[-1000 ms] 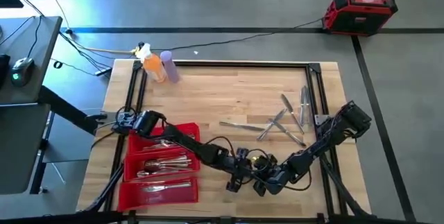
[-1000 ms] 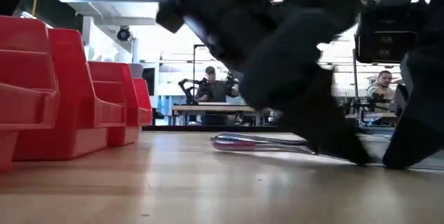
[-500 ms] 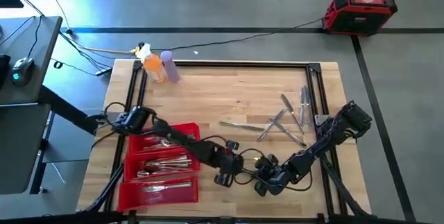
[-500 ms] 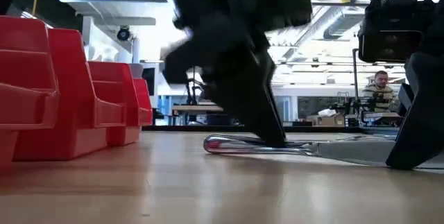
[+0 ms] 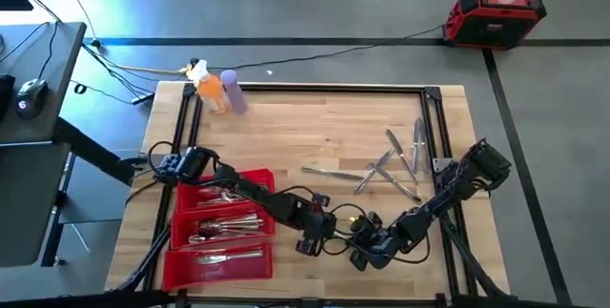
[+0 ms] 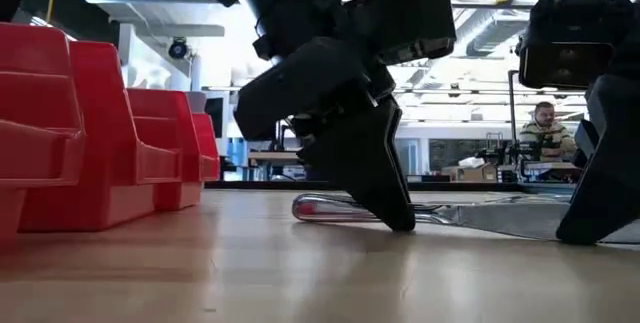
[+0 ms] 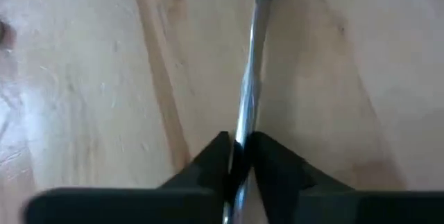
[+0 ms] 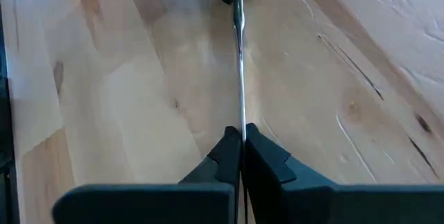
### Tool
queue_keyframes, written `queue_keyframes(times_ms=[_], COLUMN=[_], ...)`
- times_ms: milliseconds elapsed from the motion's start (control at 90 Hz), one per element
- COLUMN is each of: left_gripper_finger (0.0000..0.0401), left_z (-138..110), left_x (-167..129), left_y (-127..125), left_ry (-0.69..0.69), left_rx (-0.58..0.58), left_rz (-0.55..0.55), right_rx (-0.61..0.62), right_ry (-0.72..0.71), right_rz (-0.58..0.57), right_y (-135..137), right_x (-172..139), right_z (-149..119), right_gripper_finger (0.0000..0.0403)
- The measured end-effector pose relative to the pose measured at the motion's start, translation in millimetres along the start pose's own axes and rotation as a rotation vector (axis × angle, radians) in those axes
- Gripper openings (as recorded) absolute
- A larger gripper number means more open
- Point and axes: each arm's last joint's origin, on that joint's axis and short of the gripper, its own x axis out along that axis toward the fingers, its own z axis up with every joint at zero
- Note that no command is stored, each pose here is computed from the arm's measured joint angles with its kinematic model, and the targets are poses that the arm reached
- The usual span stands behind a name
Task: Sort silverware
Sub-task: Put the silver knife in the bottom red bin
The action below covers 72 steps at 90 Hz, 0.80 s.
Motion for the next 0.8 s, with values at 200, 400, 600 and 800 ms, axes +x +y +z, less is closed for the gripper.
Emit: queue_keyframes(times_ms=[200, 400, 600, 800], left_gripper_finger=[0.0012, 0.0004, 0.0002, 0.0], left_z=[-2.8, -2.8, 1.2, 8.8], left_x=[3.6, 3.6, -5.6, -50.2], left_y=[-1.0, -1.0, -1.5, -0.6], left_ry=[0.019, 0.02, -0.003, -0.03], left_rx=[0.006, 0.0, -0.113, -0.187], left_rz=[0.001, 0.017, 0.068, 0.127], right_rx=[-0.043, -0.103, -0.224, -0.405], right_ry=[-0.022, -0.062, -0.291, -0.622], right_rz=[0.011, 0.054, 0.019, -0.12], right_y=[2.0, 8.4, 37.4, 81.3], right_x=[-0.4, -8.3, -51.6, -108.5], right_z=[-1.3, 1.9, 23.5, 23.0], right_gripper_finger=[0.0038, 0.0142, 0.0175, 0.0176])
